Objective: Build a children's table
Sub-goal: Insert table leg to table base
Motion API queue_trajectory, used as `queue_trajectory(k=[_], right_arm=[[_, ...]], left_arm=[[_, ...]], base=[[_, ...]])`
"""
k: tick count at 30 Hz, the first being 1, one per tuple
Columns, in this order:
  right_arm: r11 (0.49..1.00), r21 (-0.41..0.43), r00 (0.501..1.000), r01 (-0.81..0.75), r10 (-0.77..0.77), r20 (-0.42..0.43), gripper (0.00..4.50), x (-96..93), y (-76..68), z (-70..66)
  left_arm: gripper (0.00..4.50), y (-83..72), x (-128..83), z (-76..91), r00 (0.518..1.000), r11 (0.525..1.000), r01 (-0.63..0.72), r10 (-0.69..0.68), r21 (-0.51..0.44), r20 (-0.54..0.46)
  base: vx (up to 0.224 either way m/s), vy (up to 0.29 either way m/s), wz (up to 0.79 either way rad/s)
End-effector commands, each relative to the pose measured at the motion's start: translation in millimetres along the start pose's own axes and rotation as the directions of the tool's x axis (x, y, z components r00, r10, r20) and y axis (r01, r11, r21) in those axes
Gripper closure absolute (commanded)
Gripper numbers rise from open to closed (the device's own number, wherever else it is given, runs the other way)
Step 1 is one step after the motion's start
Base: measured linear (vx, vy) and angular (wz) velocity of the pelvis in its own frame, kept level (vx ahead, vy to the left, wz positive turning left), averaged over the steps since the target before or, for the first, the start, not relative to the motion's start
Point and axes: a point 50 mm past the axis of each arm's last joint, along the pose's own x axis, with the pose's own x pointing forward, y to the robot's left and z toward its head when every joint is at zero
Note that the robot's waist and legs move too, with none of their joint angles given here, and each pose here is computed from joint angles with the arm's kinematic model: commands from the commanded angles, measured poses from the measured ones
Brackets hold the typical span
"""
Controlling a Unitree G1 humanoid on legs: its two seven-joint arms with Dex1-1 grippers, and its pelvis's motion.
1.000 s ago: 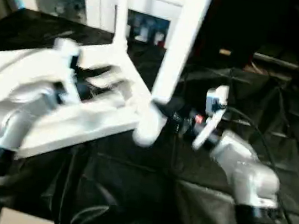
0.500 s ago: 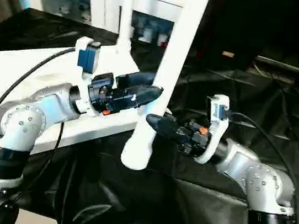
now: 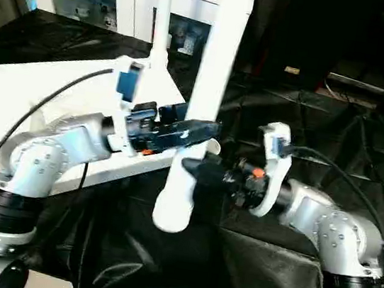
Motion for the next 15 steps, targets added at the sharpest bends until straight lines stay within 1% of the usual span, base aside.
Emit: queue_trajectory(k=[1, 2, 5, 6, 7, 11, 13, 15], right_arm=[[1.0, -0.029, 1.0, 0.0, 0.0, -0.019, 2.68, -1.4, 2.4, 1.3], [1.0, -0.031, 1.0, 0.002, -0.002, -0.021, 2.68, -1.3, 1.9, 1.3], [0.999, -0.044, 0.999, 0.015, -0.016, -0.031, 2.68, -1.6, 0.1, 1.3], [0.999, -0.05, 0.999, 0.022, -0.024, -0.038, 2.68, -2.0, -0.8, 0.9], [0.998, -0.055, 0.999, 0.026, -0.029, -0.045, 2.68, -1.9, -1.6, 0.6], [0.998, -0.06, 0.998, 0.027, -0.03, -0.047, 2.68, -1.6, -2.4, 0.3], [0.997, -0.067, 0.998, 0.033, -0.036, -0.048, 2.68, -1.4, -3.6, 0.5], [0.995, -0.086, 0.997, 0.057, -0.062, -0.054, 2.68, -1.6, -6.4, 0.3]], left_arm=[[0.74, -0.9, 3.7, 4.1, 1.0, 1.0, -0.007, 0.007, 0.002, -0.004], [0.81, -1.6, 3.7, 4.7, 1.0, 1.0, -0.001, 0.001, -0.003, 0.0], [0.81, -4.9, 2.9, 8.0, 0.999, 0.999, 0.028, -0.027, -0.033, 0.032], [1.05, -5.1, 2.4, 8.3, 0.999, 0.999, 0.029, -0.028, -0.033, 0.032], [1.18, -5.0, 2.0, 7.9, 0.999, 0.999, 0.028, -0.027, -0.029, 0.025], [1.29, -6.4, 2.7, 5.9, 0.999, 0.999, 0.034, -0.033, -0.034, 0.017], [1.63, -7.2, 3.4, 4.9, 0.999, 0.999, 0.035, -0.035, -0.038, 0.012], [1.68, -8.0, 3.8, 4.5, 0.999, 0.998, 0.041, -0.04, -0.039, 0.011]], base=[[0.0, 0.0, 0.0], [0.0, 0.0, 0.0], [0.0, 0.0, 0.0], [0.0, 0.0, 0.0], [0.0, 0.0, 0.0], [0.0, 0.0, 0.0], [0.0, 0.0, 0.0], [0.0, 0.0, 0.0]])
